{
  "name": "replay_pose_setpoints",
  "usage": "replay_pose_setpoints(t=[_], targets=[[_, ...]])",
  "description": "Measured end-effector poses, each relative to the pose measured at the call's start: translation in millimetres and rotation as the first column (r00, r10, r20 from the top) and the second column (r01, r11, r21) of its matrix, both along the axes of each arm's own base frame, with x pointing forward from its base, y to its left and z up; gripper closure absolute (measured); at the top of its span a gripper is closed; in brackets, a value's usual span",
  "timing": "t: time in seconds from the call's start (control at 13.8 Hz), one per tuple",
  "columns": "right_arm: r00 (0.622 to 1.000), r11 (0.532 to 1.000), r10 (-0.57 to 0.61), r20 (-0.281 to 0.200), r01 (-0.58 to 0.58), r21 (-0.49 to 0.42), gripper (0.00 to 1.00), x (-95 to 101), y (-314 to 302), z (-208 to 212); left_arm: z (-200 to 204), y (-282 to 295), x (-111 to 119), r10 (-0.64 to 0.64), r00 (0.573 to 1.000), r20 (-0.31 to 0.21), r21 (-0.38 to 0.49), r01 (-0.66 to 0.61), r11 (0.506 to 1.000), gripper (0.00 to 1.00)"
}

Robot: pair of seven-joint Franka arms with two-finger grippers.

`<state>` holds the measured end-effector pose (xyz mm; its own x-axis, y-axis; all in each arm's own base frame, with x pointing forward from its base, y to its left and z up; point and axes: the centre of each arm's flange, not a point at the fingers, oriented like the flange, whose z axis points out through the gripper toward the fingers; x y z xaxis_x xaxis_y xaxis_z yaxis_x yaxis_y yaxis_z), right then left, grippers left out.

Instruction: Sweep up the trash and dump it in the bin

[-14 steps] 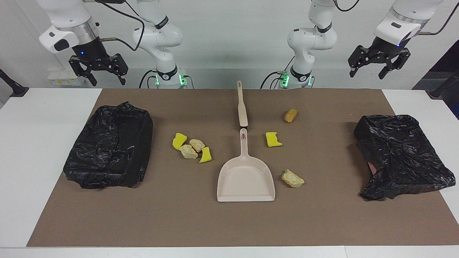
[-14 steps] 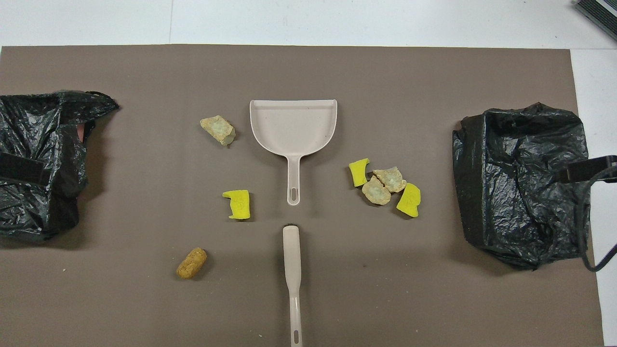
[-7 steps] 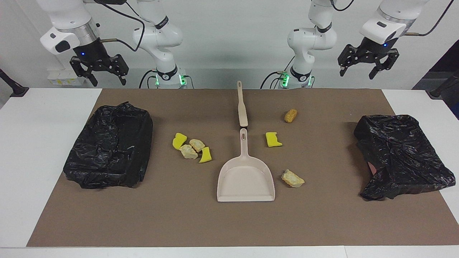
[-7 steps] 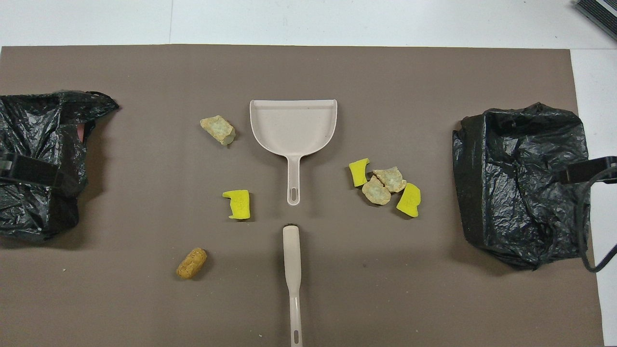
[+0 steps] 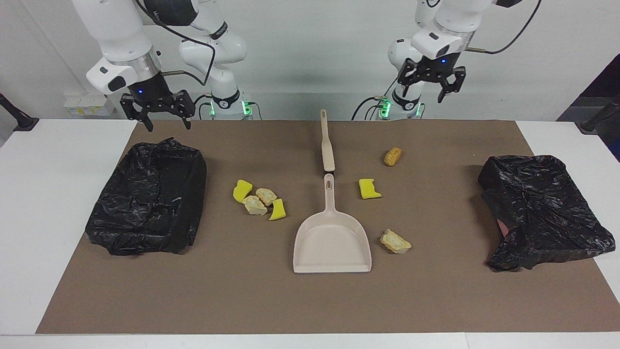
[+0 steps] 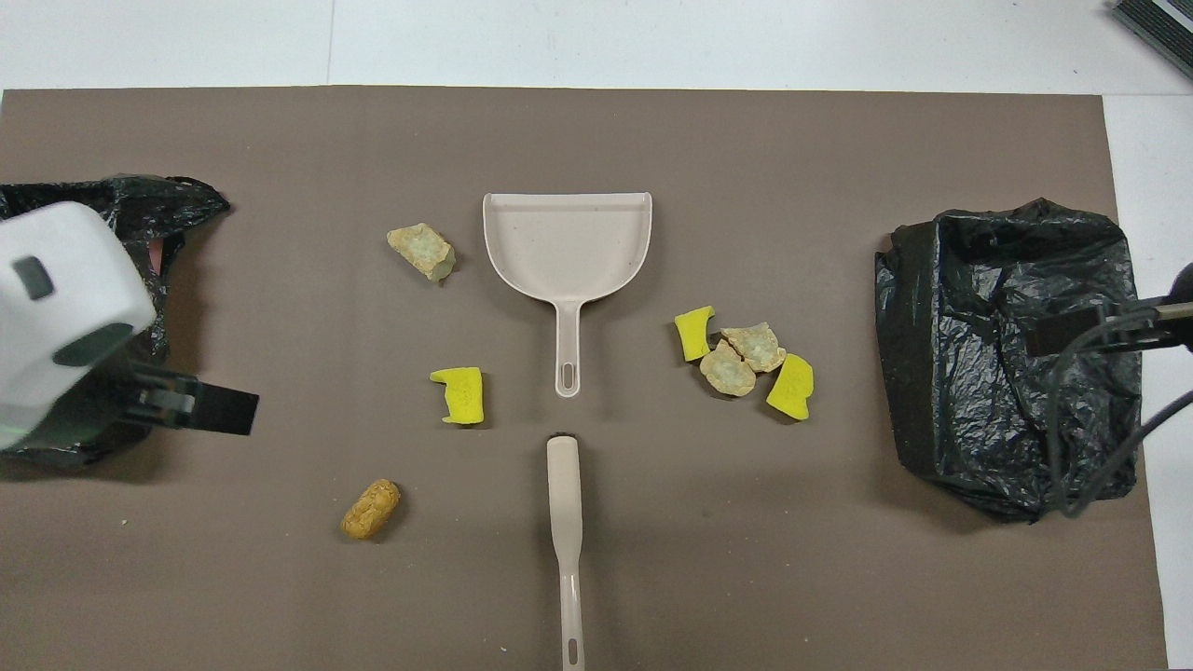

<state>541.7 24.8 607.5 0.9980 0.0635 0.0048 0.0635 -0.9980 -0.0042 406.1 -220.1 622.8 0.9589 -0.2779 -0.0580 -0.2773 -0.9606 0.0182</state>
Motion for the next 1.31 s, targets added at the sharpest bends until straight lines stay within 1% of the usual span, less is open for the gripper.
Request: replay_pose_setpoints(t=[0.22,0.29,0.44,0.58,0.65,0.8,1.09,1.31], targets=[[1.0,1.0,-0.005,-0.01,0.005,-0.001,0.0,2.1,10,-6,-64,-64,-51,0.008,1.0,0.004,0.03,-0.008,1.0,0.0],[1.0,1.0,-0.006,-0.01,0.006,0.0,0.0,2.1,10,-6,-83,-78,-62,0.015,1.0,0.001,0.028,-0.015,0.999,0.0],[1.0,1.0,-0.007,-0.012,0.007,0.004,0.0,2.0,10,-7,-116,-93,-74,0.02,1.0,-0.018,0.015,-0.02,1.0,0.0],[1.0,1.0,-0.007,-0.014,0.007,0.004,0.0,1.9,10,-8,-148,-109,-86,0.038,0.999,-0.01,0.011,-0.038,0.999,0.0],[1.0,1.0,-0.007,-0.016,0.007,0.004,0.0,1.8,10,-9,-165,-120,-96,0.048,0.999,-0.013,0.021,-0.047,0.999,0.0],[1.0,1.0,-0.008,-0.021,0.008,0.004,0.0,1.3,10,-11,-204,-146,-115,0.051,0.998,-0.04,0.036,-0.05,0.998,0.0],[0.999,1.0,-0.023,-0.038,0.023,0.003,0.0,0.3,1,-19,-252,-175,-133,0.109,0.991,-0.082,0.023,-0.107,0.994,0.0],[0.999,1.0,-0.023,-0.043,0.024,0.004,0.0,-1.6,1,-21,-266,-178,-142,0.159,0.983,-0.087,0.032,-0.157,0.987,0.0]])
